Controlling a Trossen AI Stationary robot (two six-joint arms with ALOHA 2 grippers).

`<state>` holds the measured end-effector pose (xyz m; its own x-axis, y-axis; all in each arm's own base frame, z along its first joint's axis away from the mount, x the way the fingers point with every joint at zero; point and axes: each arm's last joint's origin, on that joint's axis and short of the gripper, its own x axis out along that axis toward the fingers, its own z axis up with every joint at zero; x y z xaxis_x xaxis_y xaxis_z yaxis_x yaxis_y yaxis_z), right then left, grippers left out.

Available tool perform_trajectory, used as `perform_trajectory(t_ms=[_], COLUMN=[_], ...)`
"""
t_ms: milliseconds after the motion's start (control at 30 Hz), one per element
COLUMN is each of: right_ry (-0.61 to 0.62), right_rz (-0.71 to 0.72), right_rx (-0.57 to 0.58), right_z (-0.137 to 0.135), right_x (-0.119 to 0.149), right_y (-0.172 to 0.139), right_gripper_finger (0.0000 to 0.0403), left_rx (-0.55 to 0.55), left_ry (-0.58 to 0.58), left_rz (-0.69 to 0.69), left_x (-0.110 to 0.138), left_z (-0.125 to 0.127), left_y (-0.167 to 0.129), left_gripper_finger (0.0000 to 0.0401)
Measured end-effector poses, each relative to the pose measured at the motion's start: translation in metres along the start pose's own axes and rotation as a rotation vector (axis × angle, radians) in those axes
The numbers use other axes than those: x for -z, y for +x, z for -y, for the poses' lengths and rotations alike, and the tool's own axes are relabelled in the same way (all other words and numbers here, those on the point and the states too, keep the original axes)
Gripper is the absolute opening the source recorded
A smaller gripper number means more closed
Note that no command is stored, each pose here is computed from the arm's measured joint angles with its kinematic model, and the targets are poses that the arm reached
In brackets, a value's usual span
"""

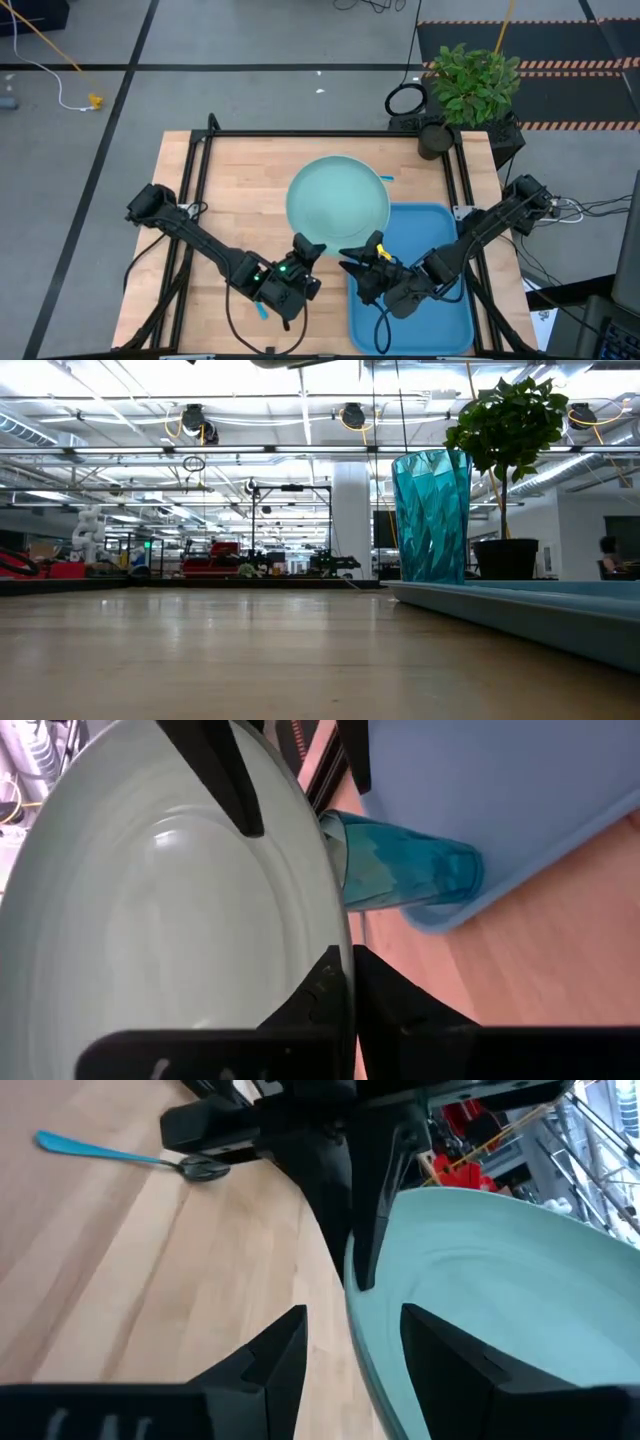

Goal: Pick and place plate/cup/fork/spoon on tray
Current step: Put the green plate on the blue serving tray to the left of the blue glass

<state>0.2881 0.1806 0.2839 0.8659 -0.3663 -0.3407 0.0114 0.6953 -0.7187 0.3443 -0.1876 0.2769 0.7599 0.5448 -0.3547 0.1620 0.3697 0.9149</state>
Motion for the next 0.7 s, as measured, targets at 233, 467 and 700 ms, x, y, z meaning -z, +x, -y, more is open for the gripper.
perform_trajectory(t_ms=[233, 467, 700], right_ry=[-0.01, -0.038, -0.057], right_rz=[-0.006, -0.013, -0.007], right_rx=[-0.001, -0.016, -0.028], right_z=[-0.0001, -0.0016, -0.0034], right_x=[0.0008, 0.0022, 0.0019], right_y=[0.0002, -0.001, -0.0027], right_gripper_finger=[0.0107, 0.0032, 0.0009], left_rx=[-0.009, -0.007, -0.004], left_ry=[0.004, 0.012, 0.011], left_rz=[0.022, 0.068, 0.076], left_x=[-0.0031, -0.0077, -0.0084], left_z=[-0.0019, -0.0042, -0.0043], left_y=[-0.0005, -0.0009, -0.0012], left_gripper_finger=[0.0021, 0.0009, 0.0015])
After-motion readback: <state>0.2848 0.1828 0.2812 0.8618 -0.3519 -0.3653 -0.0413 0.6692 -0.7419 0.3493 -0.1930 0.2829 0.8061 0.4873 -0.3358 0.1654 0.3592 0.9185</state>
